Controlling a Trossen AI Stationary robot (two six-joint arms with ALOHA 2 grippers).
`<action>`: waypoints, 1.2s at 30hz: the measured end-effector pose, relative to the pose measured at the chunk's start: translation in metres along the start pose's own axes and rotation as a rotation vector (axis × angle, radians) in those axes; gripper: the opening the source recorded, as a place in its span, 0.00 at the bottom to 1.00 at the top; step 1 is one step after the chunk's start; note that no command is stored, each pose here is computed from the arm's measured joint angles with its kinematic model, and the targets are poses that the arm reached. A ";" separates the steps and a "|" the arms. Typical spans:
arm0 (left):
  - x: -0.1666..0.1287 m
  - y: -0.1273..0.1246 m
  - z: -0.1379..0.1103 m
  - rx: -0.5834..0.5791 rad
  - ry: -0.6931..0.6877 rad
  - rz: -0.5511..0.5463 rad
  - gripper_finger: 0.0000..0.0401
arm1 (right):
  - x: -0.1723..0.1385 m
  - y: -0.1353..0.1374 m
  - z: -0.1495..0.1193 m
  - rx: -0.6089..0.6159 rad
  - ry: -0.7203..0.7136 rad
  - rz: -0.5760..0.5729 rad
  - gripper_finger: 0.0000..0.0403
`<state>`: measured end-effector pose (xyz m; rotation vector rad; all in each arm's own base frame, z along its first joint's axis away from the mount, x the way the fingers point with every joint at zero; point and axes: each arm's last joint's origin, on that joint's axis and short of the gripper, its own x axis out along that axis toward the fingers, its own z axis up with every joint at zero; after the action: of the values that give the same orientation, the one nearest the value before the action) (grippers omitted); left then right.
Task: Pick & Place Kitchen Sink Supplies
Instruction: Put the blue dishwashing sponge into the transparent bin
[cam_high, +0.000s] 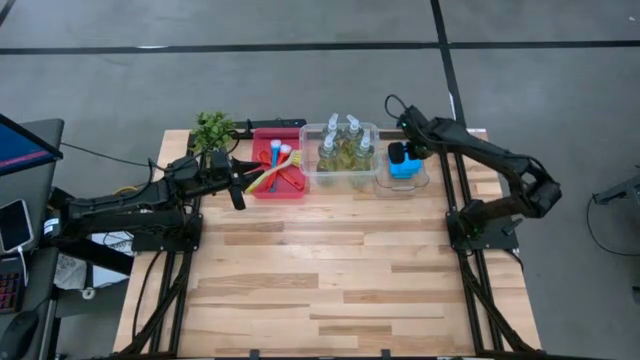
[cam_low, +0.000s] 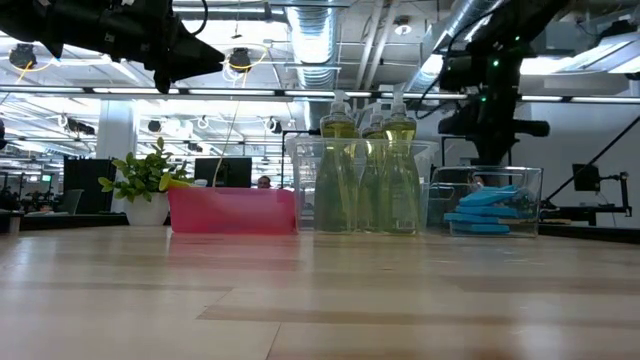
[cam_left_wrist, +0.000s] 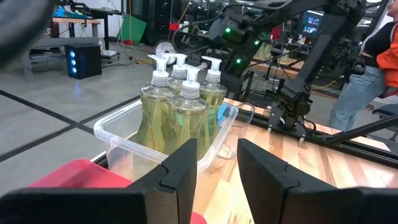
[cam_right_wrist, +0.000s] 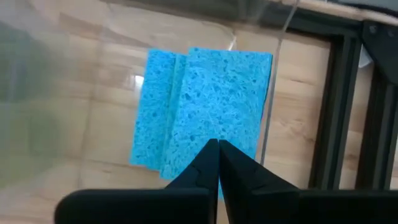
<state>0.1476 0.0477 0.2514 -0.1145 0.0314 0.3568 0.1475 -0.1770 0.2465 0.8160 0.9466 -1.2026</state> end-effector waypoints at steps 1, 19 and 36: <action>0.000 0.000 0.000 0.000 0.000 0.000 0.29 | 0.003 0.001 0.000 0.001 0.010 -0.006 0.00; 0.000 0.000 0.000 0.000 0.003 0.000 0.29 | 0.016 0.007 0.002 0.004 0.041 -0.018 0.00; 0.000 0.000 -0.003 0.001 0.027 0.003 0.29 | 0.025 0.009 0.002 0.014 0.057 -0.077 0.00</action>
<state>0.1476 0.0476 0.2489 -0.1179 0.0581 0.3577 0.1592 -0.1866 0.2242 0.8348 1.0250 -1.2595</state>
